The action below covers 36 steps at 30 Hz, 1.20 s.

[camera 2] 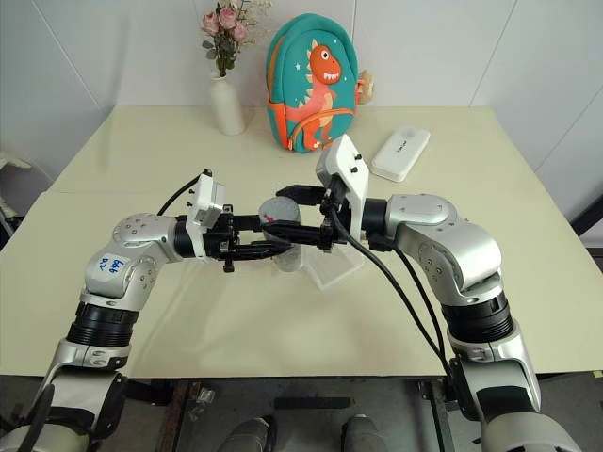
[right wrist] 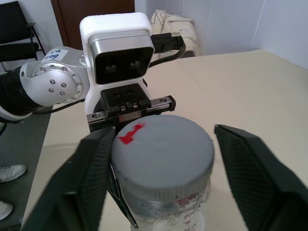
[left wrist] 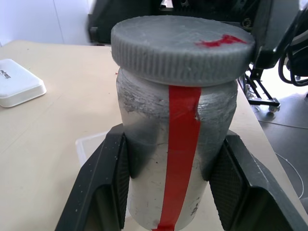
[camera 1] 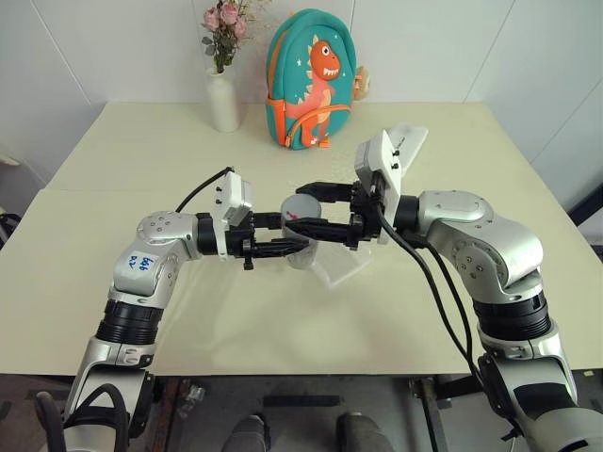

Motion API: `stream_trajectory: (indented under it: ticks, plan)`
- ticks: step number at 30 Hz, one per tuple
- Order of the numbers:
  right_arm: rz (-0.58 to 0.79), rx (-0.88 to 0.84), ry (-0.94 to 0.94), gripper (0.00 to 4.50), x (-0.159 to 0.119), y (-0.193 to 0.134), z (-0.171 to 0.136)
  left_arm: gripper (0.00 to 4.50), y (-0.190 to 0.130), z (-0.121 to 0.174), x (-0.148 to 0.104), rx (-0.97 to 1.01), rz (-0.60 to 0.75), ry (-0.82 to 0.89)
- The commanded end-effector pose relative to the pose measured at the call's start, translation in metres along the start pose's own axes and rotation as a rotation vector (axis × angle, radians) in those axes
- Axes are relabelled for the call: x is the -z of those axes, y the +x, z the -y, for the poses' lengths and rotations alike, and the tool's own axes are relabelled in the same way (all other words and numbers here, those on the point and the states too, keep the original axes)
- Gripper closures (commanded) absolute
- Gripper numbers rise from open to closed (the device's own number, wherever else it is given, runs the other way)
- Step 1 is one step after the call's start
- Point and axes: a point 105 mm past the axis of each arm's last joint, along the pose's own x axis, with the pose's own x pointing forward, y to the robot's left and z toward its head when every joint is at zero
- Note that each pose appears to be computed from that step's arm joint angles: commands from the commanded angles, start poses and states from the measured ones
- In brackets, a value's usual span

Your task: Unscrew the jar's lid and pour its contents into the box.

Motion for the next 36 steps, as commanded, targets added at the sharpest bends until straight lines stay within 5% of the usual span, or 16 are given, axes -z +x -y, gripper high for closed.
stream_trajectory:
  ticks: [1, 36]
  plan:
    - [0.057, -0.020, -0.057, 1.95, -0.022, -0.002, -0.004, 2.62, -0.001, 0.001, -0.010, 0.008, 0.018, 0.046]
    - [0.081, -0.035, -0.227, 1.95, -0.061, -0.011, 0.021, 2.62, -0.002, 0.012, 0.013, 0.077, -0.094, -0.054]
